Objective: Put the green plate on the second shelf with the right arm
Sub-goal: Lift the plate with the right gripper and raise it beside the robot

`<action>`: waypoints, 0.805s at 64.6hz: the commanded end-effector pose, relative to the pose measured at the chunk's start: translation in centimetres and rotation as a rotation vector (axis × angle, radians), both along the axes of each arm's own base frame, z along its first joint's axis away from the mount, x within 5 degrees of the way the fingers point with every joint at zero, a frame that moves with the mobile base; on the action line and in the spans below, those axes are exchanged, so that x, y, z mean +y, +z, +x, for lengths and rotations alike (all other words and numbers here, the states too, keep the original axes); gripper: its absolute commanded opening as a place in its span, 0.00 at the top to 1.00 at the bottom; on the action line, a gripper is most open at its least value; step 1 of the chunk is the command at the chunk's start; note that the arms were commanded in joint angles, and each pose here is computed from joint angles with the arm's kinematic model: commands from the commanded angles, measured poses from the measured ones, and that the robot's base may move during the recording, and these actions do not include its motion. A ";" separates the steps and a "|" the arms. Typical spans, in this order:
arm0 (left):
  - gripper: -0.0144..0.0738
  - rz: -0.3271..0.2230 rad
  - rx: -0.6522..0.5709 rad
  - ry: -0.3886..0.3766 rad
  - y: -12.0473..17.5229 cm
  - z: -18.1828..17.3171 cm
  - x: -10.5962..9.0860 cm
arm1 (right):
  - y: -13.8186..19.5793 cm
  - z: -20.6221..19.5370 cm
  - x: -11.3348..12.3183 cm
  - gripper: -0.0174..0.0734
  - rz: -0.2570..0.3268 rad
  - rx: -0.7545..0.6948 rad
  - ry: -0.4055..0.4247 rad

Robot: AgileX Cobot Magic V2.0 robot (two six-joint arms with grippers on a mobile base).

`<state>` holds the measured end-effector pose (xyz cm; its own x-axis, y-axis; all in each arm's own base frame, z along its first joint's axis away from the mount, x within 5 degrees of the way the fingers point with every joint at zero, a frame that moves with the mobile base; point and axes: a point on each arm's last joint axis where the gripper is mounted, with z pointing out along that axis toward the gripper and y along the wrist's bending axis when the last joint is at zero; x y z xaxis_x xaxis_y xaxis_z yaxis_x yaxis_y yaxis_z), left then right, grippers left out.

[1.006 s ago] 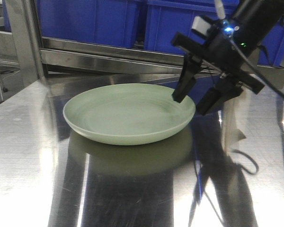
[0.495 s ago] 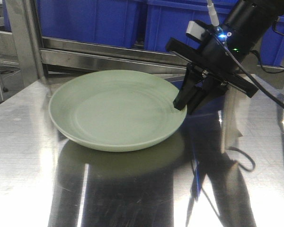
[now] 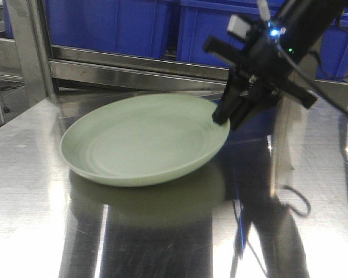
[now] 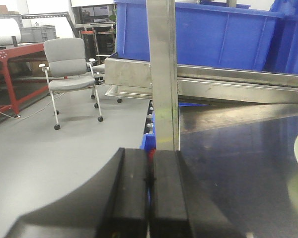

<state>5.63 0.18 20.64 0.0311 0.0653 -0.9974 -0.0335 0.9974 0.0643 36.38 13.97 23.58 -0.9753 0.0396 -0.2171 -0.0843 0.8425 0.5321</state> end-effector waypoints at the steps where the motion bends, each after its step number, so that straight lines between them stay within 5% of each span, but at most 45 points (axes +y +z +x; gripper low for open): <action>1: 0.69 -0.001 -0.060 -0.008 -0.6 0.0 0.0 | 6.3 -0.7 -0.3 0.75 0.080 -0.196 -0.042; 27: 0.69 -0.001 -0.060 -0.008 -0.6 0.0 0.0 | 14.1 -4.6 -1.9 0.75 0.092 -0.470 -0.066; 52: 0.69 -0.001 -0.060 -0.008 -0.6 0.0 0.0 | 23.1 -12.7 -5.9 0.75 -0.073 -0.935 -0.103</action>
<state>5.63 0.18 20.64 0.0311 0.0653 -0.9974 -0.0335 0.9974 0.0643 26.01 9.27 42.76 -0.5868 0.0171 -0.8096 -0.3615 0.8891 0.2808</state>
